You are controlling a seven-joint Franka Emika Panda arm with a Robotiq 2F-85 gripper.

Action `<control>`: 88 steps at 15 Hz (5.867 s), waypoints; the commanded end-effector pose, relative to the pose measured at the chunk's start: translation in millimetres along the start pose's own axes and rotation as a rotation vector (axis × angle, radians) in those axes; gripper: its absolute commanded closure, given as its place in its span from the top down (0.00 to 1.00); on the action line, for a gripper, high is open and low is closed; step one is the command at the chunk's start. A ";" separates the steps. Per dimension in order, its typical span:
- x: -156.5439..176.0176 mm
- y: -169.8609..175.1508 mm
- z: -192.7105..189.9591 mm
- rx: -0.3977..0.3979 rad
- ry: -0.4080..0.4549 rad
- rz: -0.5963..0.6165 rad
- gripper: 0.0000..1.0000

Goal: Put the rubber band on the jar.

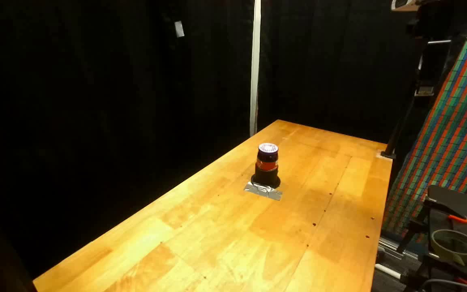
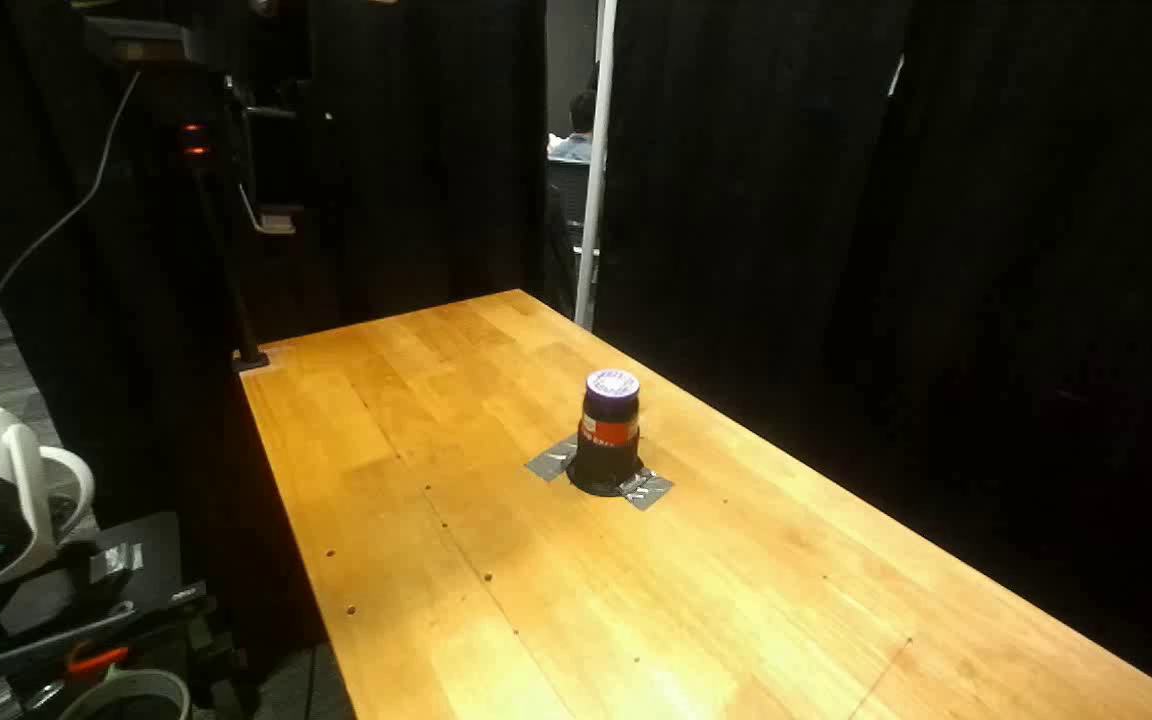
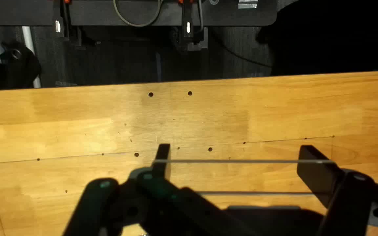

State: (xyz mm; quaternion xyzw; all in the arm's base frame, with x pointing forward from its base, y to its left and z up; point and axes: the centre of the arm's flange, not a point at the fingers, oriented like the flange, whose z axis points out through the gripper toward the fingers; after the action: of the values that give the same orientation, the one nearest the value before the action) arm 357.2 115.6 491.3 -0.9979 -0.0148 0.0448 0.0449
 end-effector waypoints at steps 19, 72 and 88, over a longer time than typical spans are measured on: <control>245.3 63.6 72.4 0.094 -0.077 -0.233 1.00; 214.1 119.6 219.3 -0.139 0.215 -0.368 0.14; 80.0 89.4 249.8 -0.141 1.008 -0.618 0.13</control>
State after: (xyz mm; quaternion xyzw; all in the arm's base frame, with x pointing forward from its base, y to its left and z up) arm 445.4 58.1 246.6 -0.8688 -0.2875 -0.4030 -0.0138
